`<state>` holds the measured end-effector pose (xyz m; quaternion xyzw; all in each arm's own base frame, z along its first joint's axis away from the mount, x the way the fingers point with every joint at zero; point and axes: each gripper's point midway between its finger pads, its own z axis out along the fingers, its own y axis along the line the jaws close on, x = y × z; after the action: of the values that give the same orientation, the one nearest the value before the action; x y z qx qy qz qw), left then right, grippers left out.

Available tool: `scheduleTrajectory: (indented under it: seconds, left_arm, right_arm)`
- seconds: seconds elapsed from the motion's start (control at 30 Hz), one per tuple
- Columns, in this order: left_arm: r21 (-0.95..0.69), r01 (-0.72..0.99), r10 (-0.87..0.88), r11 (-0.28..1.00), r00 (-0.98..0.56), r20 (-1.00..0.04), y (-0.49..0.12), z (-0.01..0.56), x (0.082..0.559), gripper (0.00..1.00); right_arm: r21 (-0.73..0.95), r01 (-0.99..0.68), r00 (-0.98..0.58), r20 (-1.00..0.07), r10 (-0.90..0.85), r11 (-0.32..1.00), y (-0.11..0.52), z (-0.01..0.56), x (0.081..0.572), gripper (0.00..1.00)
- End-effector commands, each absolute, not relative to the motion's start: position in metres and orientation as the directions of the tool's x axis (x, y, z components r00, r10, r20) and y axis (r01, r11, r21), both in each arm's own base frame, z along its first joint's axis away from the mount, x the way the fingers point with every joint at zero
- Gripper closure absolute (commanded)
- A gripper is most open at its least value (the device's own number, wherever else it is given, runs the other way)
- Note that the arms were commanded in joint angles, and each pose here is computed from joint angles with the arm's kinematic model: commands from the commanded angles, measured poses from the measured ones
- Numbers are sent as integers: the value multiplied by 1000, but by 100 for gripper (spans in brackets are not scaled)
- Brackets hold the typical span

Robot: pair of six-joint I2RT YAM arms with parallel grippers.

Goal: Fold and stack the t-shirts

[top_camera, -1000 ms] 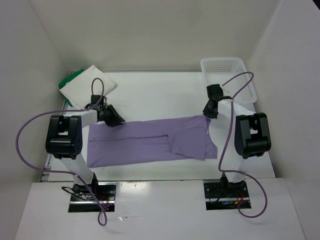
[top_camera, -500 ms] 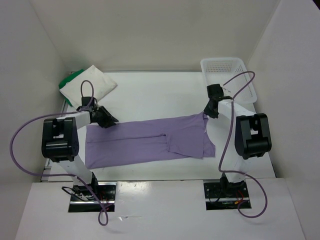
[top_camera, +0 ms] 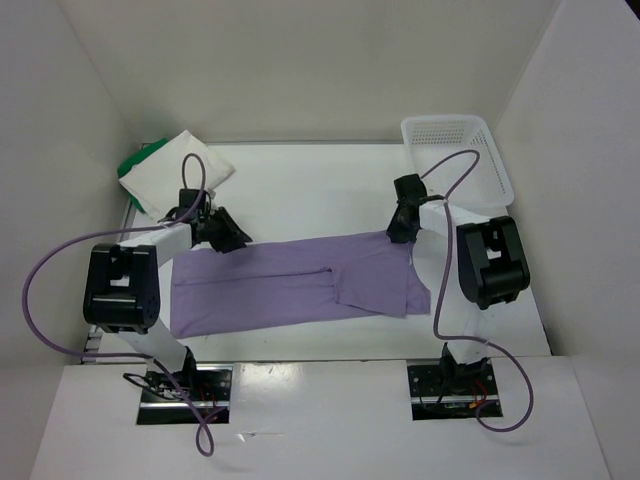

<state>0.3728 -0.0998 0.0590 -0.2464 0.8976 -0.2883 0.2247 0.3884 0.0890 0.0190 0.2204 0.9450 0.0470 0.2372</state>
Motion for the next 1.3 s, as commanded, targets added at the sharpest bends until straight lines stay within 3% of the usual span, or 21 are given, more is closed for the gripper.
scheduleTrajectory:
  seconds: [0.0,0.13,0.17,0.3,0.33,0.43,0.53,0.6,0.77,0.9,1.1,1.2,1.27]
  left_arm:
    - [-636,-385,-621,669,-759,-195,-81,41,367,65]
    - [-624,-435,-656,649,-735,-169,-65,31,362,65]
    - [-622,-488,-690,612,-714,-118,-59,22,354,65]
    - [-660,-532,-739,530,-671,-53,-47,16,356,62]
    - [-660,-532,-739,530,-671,-53,-47,15,356,62]
    - [-686,-476,-736,551,-664,-130,-42,46,371,62]
    - [-740,-367,-718,564,-660,-220,-49,91,389,62]
    - [-745,-235,-635,624,-708,-309,-77,126,407,60]
    - [-726,-76,-487,684,-789,-375,-140,145,407,58]
    - [-701,-14,-370,713,-857,-360,-173,126,387,58]
    - [-690,-6,-343,724,-870,-353,-175,126,368,58]
    - [-694,17,-345,720,-858,-379,-175,144,368,58]
    - [-698,15,-353,716,-856,-379,-174,150,366,56]
  right_arm:
    - [163,449,-723,-512,464,879,75,29,409,99]
    - [104,495,-707,-530,469,863,58,23,406,99]
    - [104,495,-707,-530,469,863,58,23,406,99]
    - [153,467,-724,-498,476,871,71,30,408,92]
    - [175,454,-711,-519,474,874,76,43,414,87]
    - [245,411,-697,-536,476,878,89,83,415,71]
    - [307,362,-712,-518,473,880,103,106,405,66]
    - [337,310,-761,-473,445,889,125,102,388,66]
    - [369,281,-845,-343,411,886,165,63,342,95]
    - [340,291,-880,-272,390,894,176,30,329,95]
    - [277,263,-888,-304,344,924,188,-3,385,95]
    - [333,190,-874,-370,314,924,225,4,469,95]
    - [364,157,-873,-383,301,918,244,1,504,89]
